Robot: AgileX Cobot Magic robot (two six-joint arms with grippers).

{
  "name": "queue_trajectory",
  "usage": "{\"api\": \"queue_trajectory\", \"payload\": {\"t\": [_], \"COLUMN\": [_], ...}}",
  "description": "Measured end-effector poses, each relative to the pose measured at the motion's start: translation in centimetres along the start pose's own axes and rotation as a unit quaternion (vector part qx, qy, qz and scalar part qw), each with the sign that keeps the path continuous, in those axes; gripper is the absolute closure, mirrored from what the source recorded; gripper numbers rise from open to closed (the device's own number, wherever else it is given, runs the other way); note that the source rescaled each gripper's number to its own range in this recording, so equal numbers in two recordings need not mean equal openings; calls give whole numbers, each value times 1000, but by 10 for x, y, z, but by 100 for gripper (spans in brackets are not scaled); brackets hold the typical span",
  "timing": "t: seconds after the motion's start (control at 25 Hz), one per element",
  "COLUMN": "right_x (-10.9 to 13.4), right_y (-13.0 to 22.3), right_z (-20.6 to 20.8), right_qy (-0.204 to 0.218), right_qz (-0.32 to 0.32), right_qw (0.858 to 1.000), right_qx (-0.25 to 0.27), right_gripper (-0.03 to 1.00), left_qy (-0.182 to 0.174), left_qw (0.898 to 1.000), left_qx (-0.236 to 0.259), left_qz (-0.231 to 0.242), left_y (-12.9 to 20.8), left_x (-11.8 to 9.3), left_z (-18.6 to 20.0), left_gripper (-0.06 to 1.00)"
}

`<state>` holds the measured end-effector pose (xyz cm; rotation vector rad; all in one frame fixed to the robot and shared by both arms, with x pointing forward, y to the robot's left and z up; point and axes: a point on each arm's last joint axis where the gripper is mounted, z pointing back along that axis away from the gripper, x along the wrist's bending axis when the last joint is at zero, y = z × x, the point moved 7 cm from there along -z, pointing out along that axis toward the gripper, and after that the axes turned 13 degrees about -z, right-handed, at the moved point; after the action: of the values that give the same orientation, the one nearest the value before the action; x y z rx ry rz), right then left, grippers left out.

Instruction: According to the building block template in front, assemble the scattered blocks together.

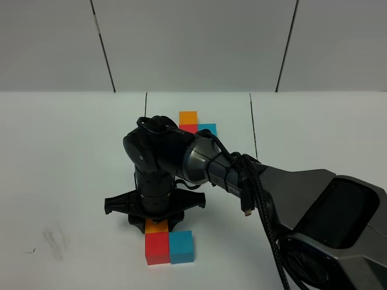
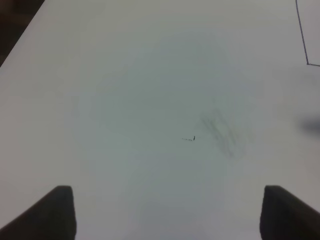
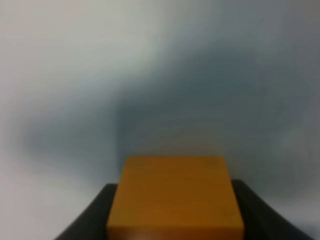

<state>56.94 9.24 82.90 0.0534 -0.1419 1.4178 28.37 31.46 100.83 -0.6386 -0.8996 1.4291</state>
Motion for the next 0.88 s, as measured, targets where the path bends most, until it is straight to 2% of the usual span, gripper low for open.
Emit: {"api": "queue_trajectory", "payload": {"t": [0.88], "right_x": [-3], "right_y": [-4], "right_z": [0], "right_qy": [13], "right_qz": [34], "right_qw": [999], "right_qx": [-16], "right_gripper": [95], "left_qy": [-2], "left_qw": [1000], "left_qx": [0], "left_qz": [-1], "left_y": [0], "left_x": [1], "left_z": [0], "left_gripper": [-6]}}
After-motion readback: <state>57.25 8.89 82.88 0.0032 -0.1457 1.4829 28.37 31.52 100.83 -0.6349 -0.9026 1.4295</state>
